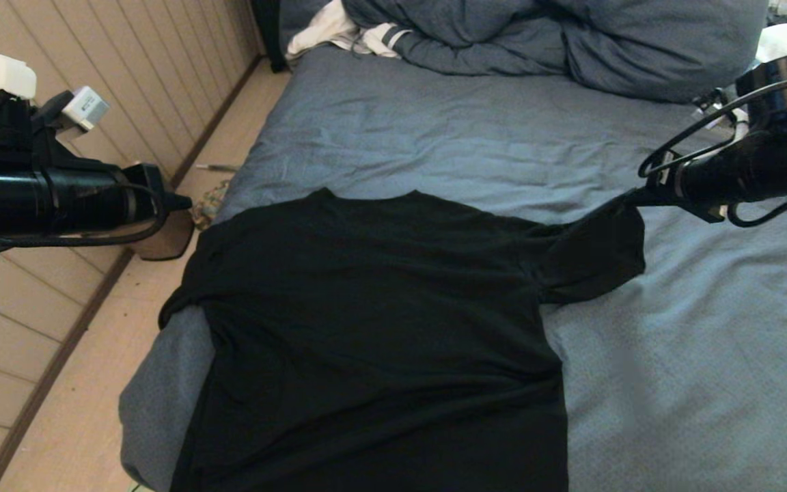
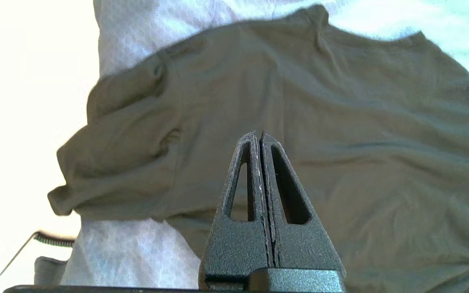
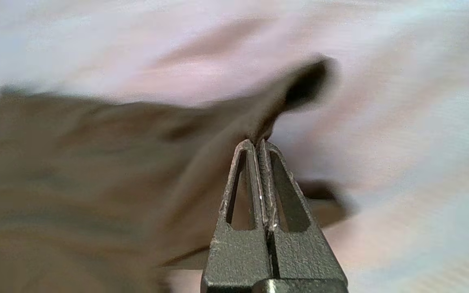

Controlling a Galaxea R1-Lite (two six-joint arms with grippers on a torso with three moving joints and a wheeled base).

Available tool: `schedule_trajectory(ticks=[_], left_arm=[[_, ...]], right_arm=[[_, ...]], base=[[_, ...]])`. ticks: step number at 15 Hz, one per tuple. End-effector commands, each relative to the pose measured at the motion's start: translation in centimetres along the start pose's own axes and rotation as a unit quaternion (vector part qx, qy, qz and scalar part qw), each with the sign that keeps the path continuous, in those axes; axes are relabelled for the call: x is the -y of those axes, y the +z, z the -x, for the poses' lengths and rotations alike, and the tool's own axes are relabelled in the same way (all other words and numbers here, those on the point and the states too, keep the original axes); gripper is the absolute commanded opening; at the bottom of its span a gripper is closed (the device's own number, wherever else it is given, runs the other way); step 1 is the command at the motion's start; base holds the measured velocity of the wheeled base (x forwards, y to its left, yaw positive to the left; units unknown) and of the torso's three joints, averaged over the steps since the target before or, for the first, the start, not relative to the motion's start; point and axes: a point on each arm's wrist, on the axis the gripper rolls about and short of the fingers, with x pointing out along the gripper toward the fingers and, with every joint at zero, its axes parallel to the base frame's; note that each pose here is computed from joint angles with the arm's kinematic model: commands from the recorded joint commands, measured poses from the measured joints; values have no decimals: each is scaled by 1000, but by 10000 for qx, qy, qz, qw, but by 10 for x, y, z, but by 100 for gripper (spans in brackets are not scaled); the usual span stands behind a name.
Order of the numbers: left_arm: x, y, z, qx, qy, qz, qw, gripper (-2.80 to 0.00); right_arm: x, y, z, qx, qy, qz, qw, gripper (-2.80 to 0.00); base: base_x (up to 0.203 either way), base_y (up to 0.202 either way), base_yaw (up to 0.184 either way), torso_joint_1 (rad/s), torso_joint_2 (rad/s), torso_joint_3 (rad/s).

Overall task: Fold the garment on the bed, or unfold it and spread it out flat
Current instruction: Fold the black T-shirt

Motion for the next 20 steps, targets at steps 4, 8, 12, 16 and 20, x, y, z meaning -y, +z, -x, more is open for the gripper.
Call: schedule_trajectory(ticks=[4, 8, 12, 16, 20], left_arm=[[0, -9, 9, -51, -3, 18, 10000, -280], [-1, -13, 10, -2, -120, 2, 9999, -280], [0, -16, 12, -55, -273, 49, 9996, -280], [-1, -20, 10, -139, -369, 97, 9992, -280], [-3, -22, 6, -160, -374, 111, 9991, -280]], right_arm=[[-49, -12, -17, -229, 589, 327, 9975, -280], [-94, -29, -26, -487, 1076, 555, 9914, -280], [-130, -48, -39, -894, 1360, 758, 9838, -280], [-160, -73, -50, -1149, 1547, 1003, 9761, -280], [-178, -90, -56, -1308, 1738, 1156, 9692, -280]], base=[[0, 0, 0, 0, 0, 0], [0, 0, 0, 0, 0, 0], [0, 0, 0, 0, 0, 0], [0, 0, 0, 0, 0, 0], [0, 0, 0, 0, 0, 0]])
